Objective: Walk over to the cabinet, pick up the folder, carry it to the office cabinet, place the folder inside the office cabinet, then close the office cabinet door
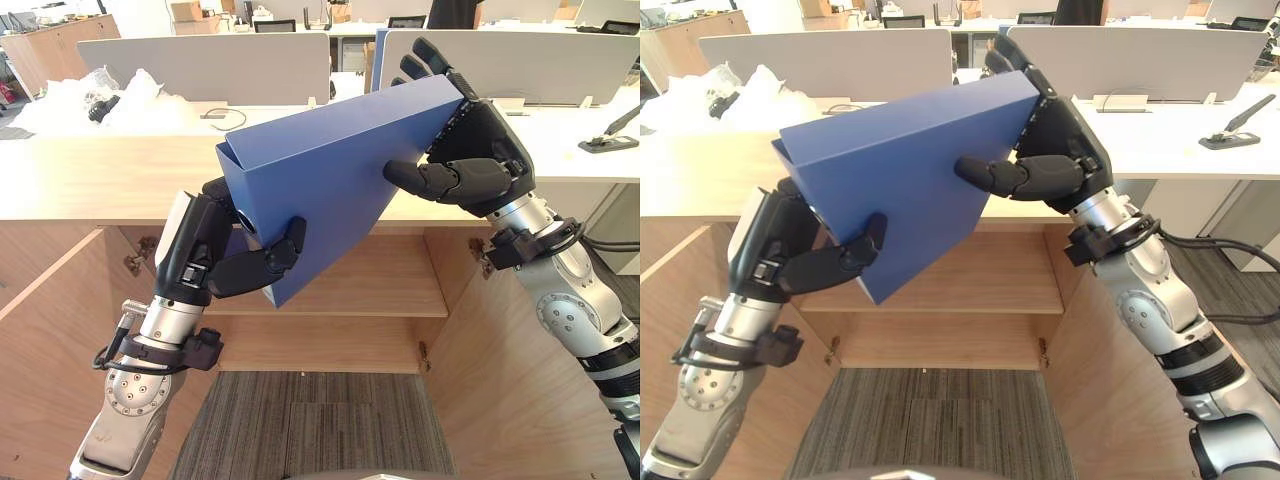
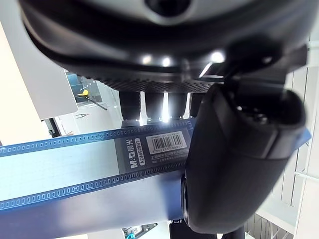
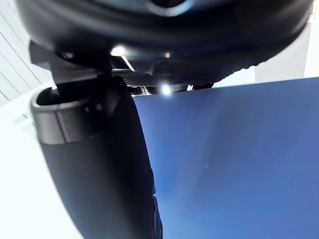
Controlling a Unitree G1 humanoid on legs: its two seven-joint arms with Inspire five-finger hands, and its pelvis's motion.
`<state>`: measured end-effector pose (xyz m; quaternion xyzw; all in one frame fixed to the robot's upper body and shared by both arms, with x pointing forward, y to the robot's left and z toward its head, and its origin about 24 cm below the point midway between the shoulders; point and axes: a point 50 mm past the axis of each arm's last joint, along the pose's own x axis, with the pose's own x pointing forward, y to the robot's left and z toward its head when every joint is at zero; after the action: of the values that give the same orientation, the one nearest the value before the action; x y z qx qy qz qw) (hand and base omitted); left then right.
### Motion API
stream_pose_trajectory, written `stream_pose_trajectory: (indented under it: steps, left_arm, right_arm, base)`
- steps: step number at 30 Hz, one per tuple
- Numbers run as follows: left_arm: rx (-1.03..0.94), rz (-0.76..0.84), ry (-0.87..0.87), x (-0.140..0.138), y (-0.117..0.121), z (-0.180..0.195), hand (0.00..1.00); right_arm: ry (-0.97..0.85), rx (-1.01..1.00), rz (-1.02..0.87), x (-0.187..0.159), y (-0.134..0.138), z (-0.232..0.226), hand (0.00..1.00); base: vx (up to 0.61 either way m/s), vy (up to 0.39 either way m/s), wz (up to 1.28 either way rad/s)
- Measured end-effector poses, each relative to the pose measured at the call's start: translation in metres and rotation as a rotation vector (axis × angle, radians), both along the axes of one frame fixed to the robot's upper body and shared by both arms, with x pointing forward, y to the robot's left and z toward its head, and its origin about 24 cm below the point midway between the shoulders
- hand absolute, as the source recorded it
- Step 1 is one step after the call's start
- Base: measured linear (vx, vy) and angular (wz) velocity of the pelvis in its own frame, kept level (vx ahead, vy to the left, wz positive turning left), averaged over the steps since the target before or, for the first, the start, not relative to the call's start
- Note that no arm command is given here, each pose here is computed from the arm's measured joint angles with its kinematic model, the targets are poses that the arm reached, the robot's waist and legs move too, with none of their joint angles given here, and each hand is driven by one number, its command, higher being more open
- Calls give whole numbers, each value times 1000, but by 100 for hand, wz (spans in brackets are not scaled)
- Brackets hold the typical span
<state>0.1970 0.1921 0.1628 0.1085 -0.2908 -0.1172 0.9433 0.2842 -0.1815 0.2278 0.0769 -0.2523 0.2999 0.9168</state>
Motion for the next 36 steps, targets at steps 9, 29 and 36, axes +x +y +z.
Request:
stream_pose_trajectory:
  steps: [9, 29, 36]
  left_arm:
    - [-9, -13, 40, -1, 4, -2, 0]
    - [-315, -352, 132, 44, 19, 17, 0]
    - [-372, -349, 141, 54, 29, 2, 0]
  right_arm:
    - [47, -52, 18, 4, 3, -3, 100]
    - [390, -260, 167, 28, 29, -75, 0]
    - [432, -354, 271, 26, 34, -91, 0]
  base:
    - [-46, -10, -1]
    - [0, 0, 0]
    - [0, 0, 0]
